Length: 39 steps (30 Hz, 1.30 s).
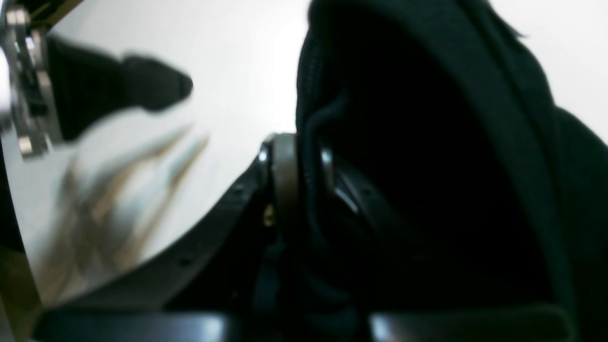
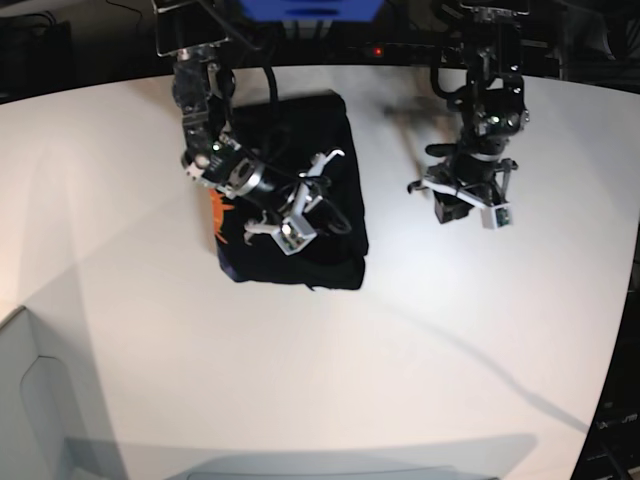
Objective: Fold the T-shirt properly
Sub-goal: 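Raise the left gripper away and move the right gripper to the collar edge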
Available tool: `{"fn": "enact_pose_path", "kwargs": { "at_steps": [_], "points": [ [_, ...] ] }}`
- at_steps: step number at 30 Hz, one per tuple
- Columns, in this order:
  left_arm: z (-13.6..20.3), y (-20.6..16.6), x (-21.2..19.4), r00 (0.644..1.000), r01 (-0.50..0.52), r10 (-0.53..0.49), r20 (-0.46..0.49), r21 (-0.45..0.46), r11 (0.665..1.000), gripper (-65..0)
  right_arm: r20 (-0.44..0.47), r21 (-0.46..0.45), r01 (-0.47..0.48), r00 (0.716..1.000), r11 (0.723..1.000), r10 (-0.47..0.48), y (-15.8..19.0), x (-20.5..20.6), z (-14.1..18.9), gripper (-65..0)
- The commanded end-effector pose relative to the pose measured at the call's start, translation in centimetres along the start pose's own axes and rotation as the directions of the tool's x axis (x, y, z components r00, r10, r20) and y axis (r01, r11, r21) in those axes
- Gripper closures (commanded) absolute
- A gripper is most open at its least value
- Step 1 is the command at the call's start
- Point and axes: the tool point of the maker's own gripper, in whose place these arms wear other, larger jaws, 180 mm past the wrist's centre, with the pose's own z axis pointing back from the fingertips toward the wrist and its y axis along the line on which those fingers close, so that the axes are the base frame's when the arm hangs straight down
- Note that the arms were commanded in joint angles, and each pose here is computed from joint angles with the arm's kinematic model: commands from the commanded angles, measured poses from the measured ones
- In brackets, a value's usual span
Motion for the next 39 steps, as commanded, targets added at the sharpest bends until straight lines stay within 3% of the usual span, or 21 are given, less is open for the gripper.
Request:
{"fn": "enact_pose_path", "kwargs": {
  "at_steps": [1, 5, 9, 14, 19, 23, 33, 39],
  "points": [
    [0.3, 0.0, 1.2, 0.999, 0.006, -0.006, 0.039, -0.007, 1.0, -14.4, 0.077, 0.019, -0.004, 0.997, 1.0, 0.002, 0.3, 2.2, -0.1, -13.1],
    [0.3, 0.5, 1.8, 0.999, 0.001, -0.002, 0.052, 0.008, 1.0, -14.4, 0.087, 0.017, -0.008, 0.996, 1.0, 0.007, 0.5, 2.5, 0.2, -29.7],
    [0.5, 1.4, 2.4, 0.997, -0.012, 0.01, 0.07, 0.03, 0.999, -14.4, 0.157, -0.007, -0.046, 0.986, 0.999, 0.047, 1.2, 4.8, 2.1, -37.6],
    [0.6, 2.1, 2.5, 0.997, -0.015, 0.011, 0.074, 0.046, 0.999, -14.4, 0.197, -0.092, -0.106, 0.973, 0.99, 0.122, 0.2, 6.6, 5.8, -38.1],
    [0.8, 2.7, 2.7, 0.997, -0.022, 0.017, 0.08, 0.06, 0.998, -14.4, 0.167, -0.187, -0.056, 0.982, 0.981, 0.088, -1.8, 4.7, 8.6, -38.1],
    [0.9, 3.1, 2.9, 0.996, -0.024, 0.018, 0.085, 0.069, 0.997, -14.4, 0.127, -0.194, -0.017, 0.991, 0.981, 0.042, -1.4, 2.6, 9.3, -38.1],
    [0.9, 3.3, 3.0, 0.996, -0.026, 0.02, 0.087, 0.073, 0.997, -14.4, 0.039, -0.132, 0.046, 0.998, 0.99, -0.041, 0.7, -1.6, 8.6, -38.1],
    [0.9, 3.3, 3.0, 0.996, -0.026, 0.02, 0.087, 0.073, 0.997, -14.4, -0.028, 0.017, -0.016, 0.999, 1.0, 0.016, 4.6, -3.2, 7.9, -37.6]
  ]
}}
